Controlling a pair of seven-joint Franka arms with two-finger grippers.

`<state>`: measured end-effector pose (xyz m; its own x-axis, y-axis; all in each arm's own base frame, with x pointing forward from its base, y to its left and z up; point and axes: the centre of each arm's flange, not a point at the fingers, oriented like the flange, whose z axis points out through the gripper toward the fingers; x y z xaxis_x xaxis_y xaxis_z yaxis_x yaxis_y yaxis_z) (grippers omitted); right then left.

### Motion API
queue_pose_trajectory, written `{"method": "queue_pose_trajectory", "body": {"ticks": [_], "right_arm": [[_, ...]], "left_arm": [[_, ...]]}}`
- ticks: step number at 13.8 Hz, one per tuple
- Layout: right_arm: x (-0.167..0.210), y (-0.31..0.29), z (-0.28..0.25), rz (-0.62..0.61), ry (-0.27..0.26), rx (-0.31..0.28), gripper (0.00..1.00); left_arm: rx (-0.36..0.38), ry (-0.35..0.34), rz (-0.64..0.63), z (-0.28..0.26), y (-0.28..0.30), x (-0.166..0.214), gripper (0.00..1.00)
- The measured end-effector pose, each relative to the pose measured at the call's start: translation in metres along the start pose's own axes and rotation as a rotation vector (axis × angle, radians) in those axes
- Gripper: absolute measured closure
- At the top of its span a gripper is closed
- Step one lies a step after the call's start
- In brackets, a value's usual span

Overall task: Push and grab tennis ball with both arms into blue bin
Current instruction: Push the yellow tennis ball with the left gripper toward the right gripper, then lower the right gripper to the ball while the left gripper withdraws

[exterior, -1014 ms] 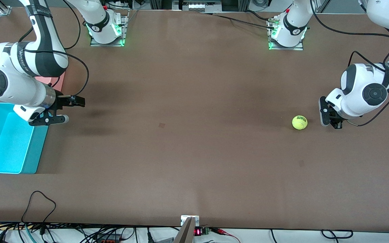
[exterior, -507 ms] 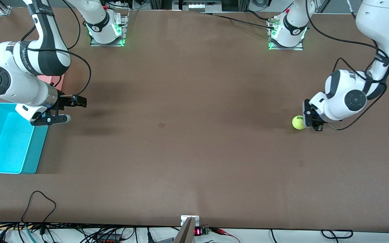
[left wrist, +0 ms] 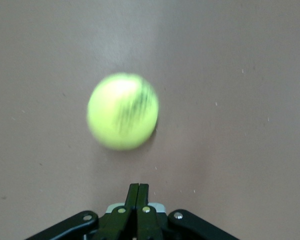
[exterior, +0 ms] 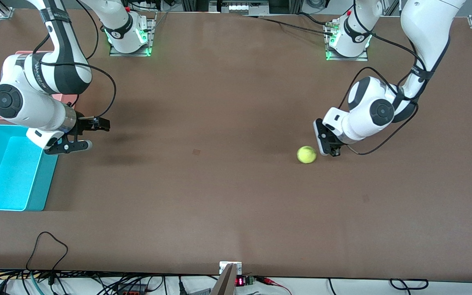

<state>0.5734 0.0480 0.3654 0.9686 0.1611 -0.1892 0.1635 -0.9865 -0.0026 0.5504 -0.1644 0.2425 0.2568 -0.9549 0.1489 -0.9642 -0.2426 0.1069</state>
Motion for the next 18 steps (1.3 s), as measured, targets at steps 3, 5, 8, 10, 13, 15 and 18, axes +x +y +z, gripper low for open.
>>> {"method": "queue_pose_trajectory", "body": {"ticks": [3,5,8,10,13,15,18], "right_arm": [[0.000,0.000,0.000,0.001,0.002,0.000,0.00],[0.003,0.001,0.001,0.001,0.014,-0.001,0.00],[0.006,0.001,0.003,0.001,0.030,-0.003,0.00],[0.008,0.001,0.005,0.001,0.037,-0.004,0.00],[0.017,0.002,0.011,0.002,0.077,-0.007,0.00],[0.023,0.005,0.017,0.005,0.107,-0.011,0.00],[0.036,0.007,0.025,0.005,0.159,-0.017,0.00]], "left_arm": [[-0.015,-0.014,-0.023,-0.004,-0.008,-0.016,0.99],[-0.014,-0.032,-0.026,-0.016,-0.011,-0.022,0.99],[0.026,-0.100,-0.018,-0.055,-0.022,-0.039,0.99],[0.021,-0.177,-0.030,-0.091,-0.037,-0.061,0.99],[0.021,-0.306,-0.031,-0.149,-0.058,-0.077,0.99],[0.013,-0.331,-0.057,-0.186,-0.066,-0.078,0.95],[0.016,-0.342,-0.114,-0.242,-0.075,-0.089,0.66]]}}
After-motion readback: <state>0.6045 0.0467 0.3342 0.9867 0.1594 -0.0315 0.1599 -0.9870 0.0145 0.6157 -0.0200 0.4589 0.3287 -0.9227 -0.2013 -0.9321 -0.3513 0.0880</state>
